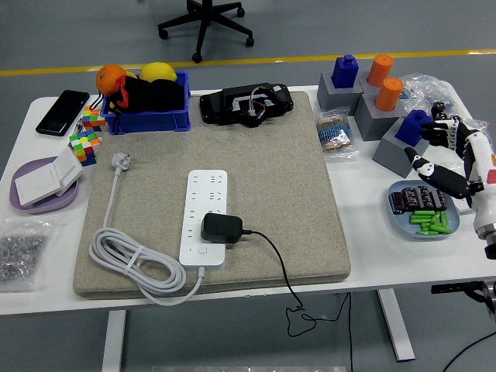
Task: Press the white button,pick up the black plug,place it near the board,insert it into the board
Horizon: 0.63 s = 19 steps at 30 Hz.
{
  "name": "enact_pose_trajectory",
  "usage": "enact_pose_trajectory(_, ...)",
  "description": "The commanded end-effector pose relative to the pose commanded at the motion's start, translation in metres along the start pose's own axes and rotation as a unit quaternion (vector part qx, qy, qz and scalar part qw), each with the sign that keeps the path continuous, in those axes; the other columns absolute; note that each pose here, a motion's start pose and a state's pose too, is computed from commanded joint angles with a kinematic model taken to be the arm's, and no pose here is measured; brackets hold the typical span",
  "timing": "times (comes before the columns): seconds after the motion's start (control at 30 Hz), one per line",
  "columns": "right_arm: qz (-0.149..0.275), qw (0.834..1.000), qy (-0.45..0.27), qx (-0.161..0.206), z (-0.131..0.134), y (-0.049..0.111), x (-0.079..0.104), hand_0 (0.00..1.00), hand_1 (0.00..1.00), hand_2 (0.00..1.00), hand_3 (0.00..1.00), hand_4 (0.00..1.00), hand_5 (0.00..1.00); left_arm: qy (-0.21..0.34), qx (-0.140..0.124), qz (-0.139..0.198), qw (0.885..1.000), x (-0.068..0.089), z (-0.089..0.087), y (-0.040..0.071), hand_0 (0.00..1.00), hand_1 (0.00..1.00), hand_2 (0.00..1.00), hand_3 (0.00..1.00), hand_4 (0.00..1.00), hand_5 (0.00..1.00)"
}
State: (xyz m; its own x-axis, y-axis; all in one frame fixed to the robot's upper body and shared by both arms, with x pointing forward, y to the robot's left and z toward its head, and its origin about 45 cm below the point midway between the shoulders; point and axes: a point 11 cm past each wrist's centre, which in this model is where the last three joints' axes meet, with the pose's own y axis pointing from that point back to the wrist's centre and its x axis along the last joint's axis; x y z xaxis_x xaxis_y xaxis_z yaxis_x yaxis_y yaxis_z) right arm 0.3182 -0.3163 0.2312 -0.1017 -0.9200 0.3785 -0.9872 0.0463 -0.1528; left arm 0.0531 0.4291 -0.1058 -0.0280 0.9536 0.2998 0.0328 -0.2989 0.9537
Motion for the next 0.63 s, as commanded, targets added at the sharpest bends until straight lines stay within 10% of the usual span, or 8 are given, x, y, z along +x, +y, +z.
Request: enact_pose_trajectory(0.63, -0.002, 1.0, 0.0, 0.003, -0.0013, -0.0014, -0.0004, 0.665, 0.621, 0.574, 0.592, 0.818, 0.159, -0.005, 0.0, 0.0, 1.0, -0.0008, 0.0021, 0.0004, 0.652, 0.643, 0.643, 0.685, 0.582, 0.026)
